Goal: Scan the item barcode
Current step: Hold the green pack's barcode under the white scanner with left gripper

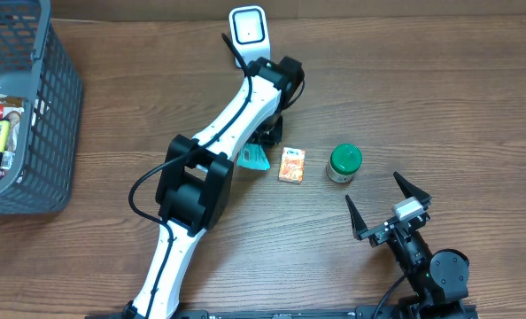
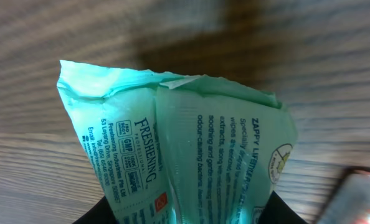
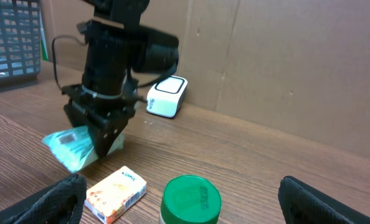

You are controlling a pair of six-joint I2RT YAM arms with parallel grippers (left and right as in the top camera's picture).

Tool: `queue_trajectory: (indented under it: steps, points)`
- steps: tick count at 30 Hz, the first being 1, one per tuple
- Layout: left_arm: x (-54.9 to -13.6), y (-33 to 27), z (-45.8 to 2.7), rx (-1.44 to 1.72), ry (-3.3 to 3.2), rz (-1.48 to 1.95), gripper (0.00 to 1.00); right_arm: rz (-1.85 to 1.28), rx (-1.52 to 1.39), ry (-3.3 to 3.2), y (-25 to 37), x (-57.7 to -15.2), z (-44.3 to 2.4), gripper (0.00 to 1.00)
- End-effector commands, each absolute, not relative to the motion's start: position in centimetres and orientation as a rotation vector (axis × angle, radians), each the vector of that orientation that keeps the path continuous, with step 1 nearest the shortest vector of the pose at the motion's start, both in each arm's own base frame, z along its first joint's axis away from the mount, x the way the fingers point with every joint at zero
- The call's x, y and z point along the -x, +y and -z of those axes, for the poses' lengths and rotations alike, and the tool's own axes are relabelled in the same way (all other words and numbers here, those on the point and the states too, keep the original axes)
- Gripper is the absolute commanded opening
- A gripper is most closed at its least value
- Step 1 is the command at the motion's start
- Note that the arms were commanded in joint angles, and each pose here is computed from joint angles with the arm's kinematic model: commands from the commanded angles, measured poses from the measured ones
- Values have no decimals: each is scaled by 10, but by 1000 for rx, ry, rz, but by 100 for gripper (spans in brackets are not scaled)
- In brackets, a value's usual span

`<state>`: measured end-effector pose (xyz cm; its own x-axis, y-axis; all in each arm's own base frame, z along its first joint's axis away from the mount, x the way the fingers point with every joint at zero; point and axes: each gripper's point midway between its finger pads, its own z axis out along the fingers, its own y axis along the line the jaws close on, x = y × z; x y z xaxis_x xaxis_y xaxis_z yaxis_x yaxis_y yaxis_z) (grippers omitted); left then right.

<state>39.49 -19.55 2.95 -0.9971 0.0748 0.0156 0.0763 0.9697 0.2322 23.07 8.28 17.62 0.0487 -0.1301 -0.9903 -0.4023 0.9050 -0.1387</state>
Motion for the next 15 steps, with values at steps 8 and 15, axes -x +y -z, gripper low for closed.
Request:
queue_trajectory:
  steps: [8,15]
  points:
    - [-364,-208,-13,245,-3032,443,39,-205,427,1518,81,-232,-175,100]
    - [-354,-214,-14,279,-3008,452,43,-205,427,1518,81,-232,-175,100]
